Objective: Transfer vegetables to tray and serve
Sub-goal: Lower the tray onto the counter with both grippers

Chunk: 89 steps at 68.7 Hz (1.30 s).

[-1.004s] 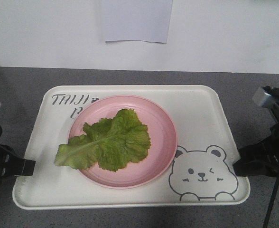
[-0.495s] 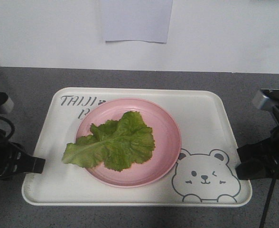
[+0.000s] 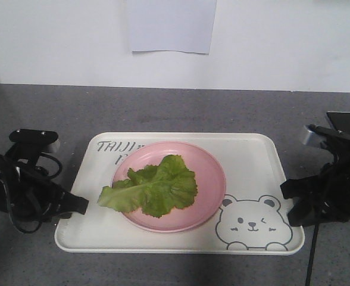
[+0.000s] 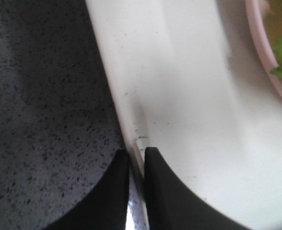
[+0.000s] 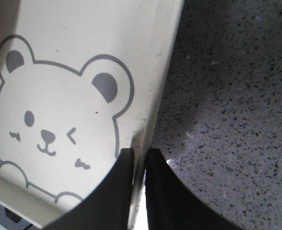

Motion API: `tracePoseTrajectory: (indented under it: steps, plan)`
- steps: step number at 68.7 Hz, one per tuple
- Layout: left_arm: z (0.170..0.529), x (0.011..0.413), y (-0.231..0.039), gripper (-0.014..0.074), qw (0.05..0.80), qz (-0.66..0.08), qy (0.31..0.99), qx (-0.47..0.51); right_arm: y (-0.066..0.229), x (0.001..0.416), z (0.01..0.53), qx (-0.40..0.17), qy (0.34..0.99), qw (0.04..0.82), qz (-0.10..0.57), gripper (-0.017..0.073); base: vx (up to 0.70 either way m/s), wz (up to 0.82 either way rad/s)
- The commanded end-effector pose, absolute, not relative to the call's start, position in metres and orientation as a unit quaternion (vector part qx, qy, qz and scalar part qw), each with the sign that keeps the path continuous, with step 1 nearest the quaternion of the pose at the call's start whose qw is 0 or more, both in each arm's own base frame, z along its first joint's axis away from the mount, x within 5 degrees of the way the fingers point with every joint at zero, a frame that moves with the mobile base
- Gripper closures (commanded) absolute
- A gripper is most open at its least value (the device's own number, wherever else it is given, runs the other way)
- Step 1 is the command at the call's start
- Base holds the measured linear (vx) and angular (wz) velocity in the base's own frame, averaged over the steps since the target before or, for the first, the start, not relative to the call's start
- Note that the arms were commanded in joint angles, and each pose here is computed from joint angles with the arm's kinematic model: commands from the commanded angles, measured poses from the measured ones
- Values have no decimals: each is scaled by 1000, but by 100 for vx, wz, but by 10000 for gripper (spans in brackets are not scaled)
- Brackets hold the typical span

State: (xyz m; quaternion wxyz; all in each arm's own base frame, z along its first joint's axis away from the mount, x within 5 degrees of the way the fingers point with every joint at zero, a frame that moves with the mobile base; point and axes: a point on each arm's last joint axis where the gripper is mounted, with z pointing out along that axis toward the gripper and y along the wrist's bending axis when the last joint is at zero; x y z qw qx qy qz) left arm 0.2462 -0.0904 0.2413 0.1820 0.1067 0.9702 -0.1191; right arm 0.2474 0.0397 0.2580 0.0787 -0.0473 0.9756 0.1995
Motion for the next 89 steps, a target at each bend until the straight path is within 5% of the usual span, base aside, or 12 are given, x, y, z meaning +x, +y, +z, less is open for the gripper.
tracePoseTrajectory:
  steps: [1,89]
  plan:
    - [254,256,-95,599,239,-121,956,122,42,252,264,-66,972,95,206,561,0,0]
    - [248,257,-95,545,223,-119,960,123,40,259,245,-70,978,52,192,519,0,0]
